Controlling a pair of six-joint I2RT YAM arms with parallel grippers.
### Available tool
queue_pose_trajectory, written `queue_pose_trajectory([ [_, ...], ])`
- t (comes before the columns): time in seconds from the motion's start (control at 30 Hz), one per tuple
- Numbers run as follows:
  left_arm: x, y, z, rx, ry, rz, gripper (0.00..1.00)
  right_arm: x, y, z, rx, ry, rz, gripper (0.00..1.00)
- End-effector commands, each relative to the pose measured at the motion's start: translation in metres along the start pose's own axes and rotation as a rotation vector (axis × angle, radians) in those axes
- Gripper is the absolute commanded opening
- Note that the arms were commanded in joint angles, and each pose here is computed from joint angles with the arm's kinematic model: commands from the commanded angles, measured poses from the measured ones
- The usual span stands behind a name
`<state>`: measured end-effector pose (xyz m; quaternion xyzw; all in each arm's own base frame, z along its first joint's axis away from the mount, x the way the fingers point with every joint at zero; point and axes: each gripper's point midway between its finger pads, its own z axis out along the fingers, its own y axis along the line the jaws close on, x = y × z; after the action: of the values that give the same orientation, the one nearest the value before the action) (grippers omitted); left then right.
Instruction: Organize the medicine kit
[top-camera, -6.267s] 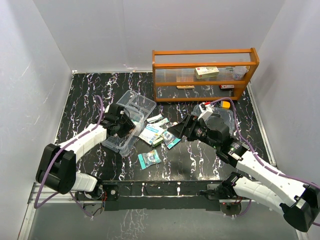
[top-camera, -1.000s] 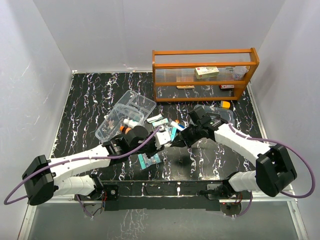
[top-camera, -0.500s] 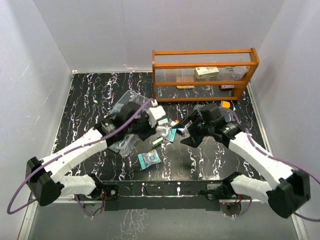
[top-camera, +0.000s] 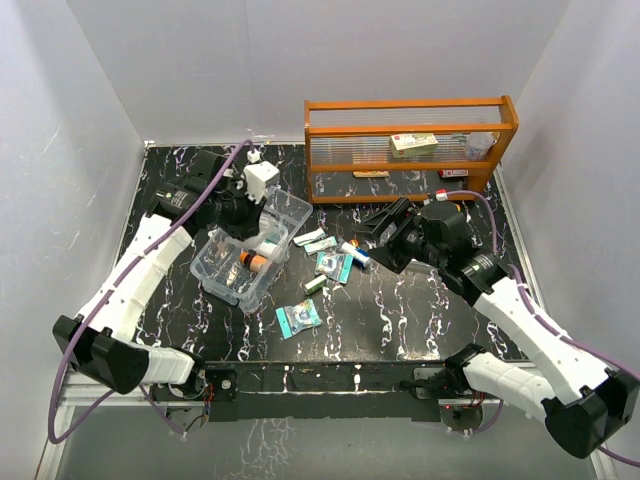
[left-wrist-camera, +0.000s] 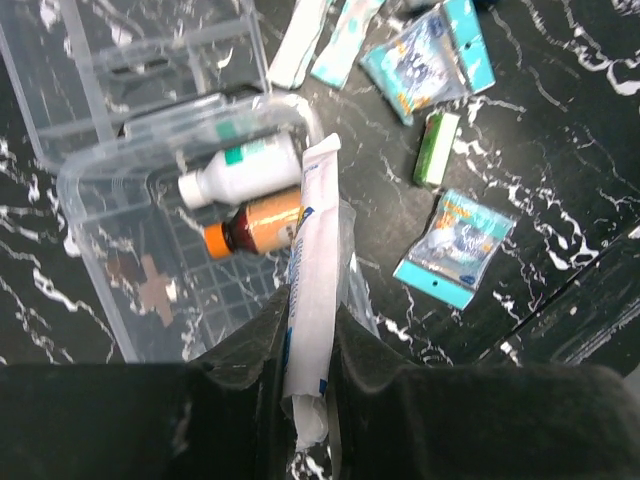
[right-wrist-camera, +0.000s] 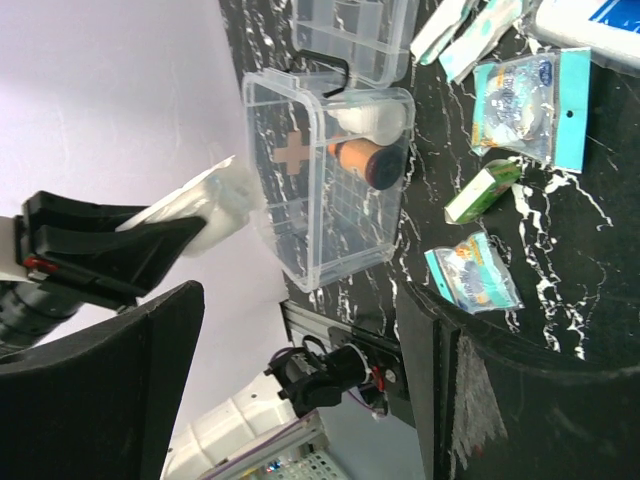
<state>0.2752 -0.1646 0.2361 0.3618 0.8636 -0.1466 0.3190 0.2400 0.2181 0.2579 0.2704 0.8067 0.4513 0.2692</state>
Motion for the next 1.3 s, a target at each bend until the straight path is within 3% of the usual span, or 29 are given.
queue_pose_trajectory([
  [0.0, 0.03, 0.004, -0.016, 0.009, 0.13, -0.081, 0.15, -0.001, 0.02, 0.004, -0.055, 0.026, -0.068, 0.75],
  [0.27, 0.09, -0.01, 0.008, 0.07, 0.356, -0.225, 0.18, 0.006, 0.016, 0.013, -0.07, 0.066, -0.073, 0.74],
  [0.53, 0.118, -0.01, 0.035, 0.117, 0.464, -0.281, 0.18, 0.009, 0.018, 0.018, -0.07, 0.093, -0.089, 0.73],
  [0.73, 0.121, -0.002, 0.039, 0.155, 0.443, -0.322, 0.2, 0.006, 0.019, 0.011, -0.083, 0.074, -0.107, 0.73],
  [1.1, 0.133, -0.002, 0.061, 0.216, 0.522, -0.344, 0.2, 0.003, 0.017, 0.008, -0.079, 0.048, -0.123, 0.74],
  [1.2, 0.136, -0.003, 0.065, 0.224, 0.53, -0.353, 0.26, 0.003, 0.018, 0.008, -0.083, 0.043, -0.126, 0.74],
  [1.27, 0.141, -0.002, 0.067, 0.219, 0.542, -0.353, 0.37, 0.002, 0.019, 0.006, -0.088, 0.038, -0.127, 0.74],
])
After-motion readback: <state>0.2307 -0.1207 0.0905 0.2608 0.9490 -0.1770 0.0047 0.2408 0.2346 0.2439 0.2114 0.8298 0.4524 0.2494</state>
